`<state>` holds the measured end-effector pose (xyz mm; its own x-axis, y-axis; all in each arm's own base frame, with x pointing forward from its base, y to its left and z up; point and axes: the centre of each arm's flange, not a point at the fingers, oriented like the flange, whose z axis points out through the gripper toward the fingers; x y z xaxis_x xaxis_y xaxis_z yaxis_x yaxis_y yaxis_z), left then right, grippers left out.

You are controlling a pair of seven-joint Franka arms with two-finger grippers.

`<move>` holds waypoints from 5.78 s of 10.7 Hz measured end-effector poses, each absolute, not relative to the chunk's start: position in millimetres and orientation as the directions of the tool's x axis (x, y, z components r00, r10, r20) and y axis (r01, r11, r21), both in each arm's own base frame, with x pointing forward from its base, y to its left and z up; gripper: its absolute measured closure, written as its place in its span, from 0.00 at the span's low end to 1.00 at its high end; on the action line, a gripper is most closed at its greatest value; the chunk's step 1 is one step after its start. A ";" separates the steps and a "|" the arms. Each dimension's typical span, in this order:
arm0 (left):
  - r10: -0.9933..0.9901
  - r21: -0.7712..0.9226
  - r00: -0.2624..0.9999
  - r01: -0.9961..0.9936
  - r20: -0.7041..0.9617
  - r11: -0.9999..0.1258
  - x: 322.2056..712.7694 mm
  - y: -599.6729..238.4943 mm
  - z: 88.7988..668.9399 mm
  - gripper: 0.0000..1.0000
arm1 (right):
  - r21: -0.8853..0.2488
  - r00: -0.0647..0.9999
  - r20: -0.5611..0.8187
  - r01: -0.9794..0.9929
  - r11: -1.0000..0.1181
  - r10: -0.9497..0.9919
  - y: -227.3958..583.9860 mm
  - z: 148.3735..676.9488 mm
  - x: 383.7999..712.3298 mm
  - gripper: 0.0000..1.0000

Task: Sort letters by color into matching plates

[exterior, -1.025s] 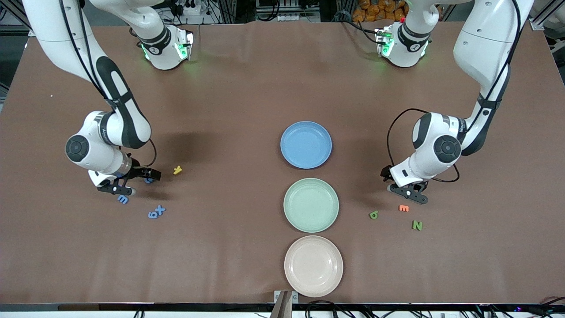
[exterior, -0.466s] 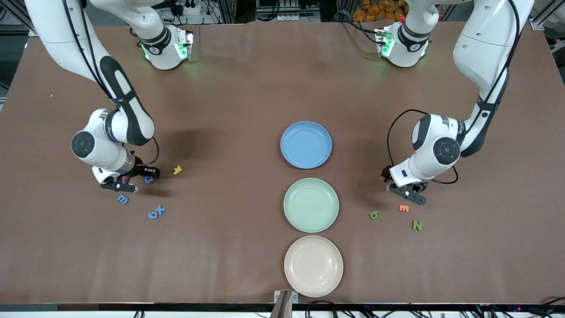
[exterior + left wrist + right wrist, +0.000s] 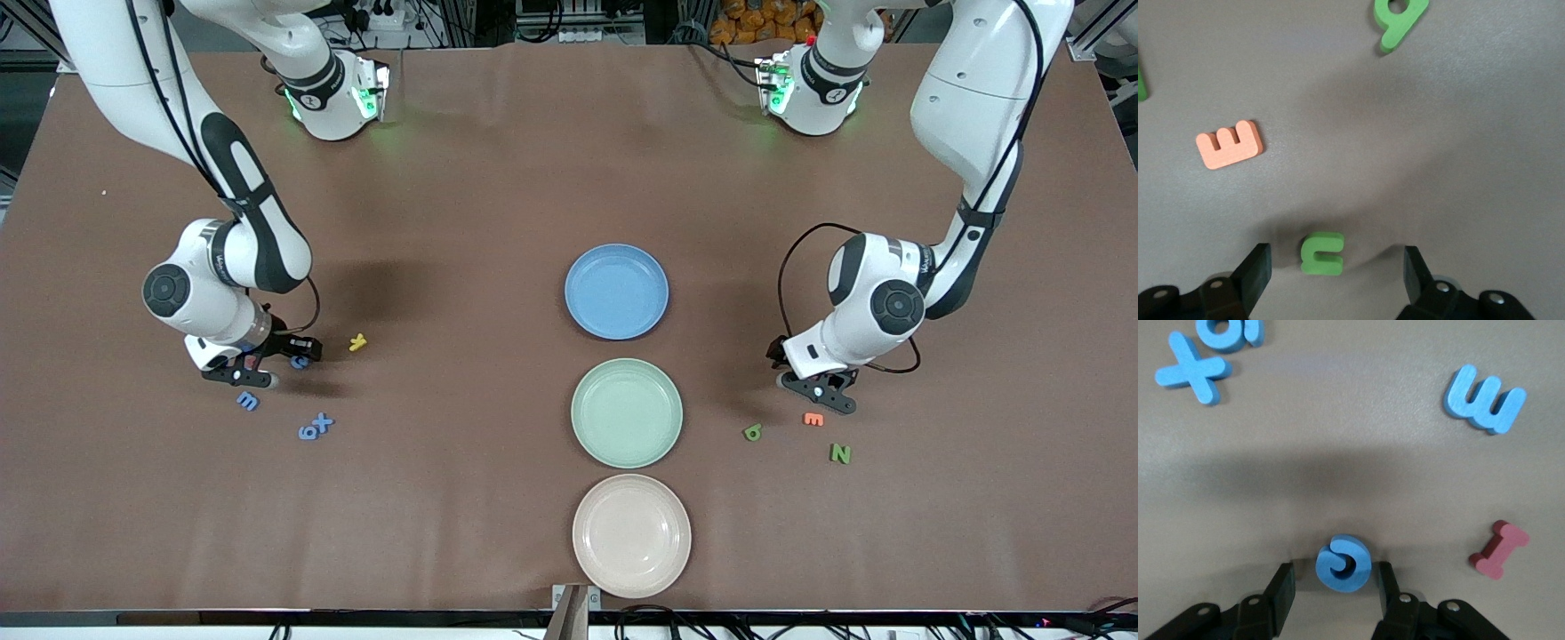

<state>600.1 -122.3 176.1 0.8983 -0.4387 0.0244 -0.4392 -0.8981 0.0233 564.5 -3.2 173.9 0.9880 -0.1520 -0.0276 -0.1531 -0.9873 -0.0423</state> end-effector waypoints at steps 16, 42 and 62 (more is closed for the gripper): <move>-0.396 0.034 0.911 -0.402 0.115 -0.915 628.3 -168.9 239.2 0.73 | -0.037 0.987 0.026 -0.159 -0.987 -0.160 -11.2 174.4 569.7 0.63; -0.340 0.084 0.922 -0.359 0.186 -0.929 690.5 -254.3 227.7 0.00 | -0.205 0.997 -0.075 -0.001 -0.979 0.015 518.4 260.4 458.9 0.63; -0.298 0.060 0.949 -0.305 0.105 -0.950 694.5 -211.2 180.2 0.68 | -0.054 0.866 -0.004 0.499 -0.865 0.500 64.2 290.2 676.9 0.00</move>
<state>694.5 -211.2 180.2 0.9488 -0.2980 0.1052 -0.3052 -0.9504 0.0600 676.9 64.2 290.2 0.8663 0.4995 -0.0042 0.4986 -0.8651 -0.0542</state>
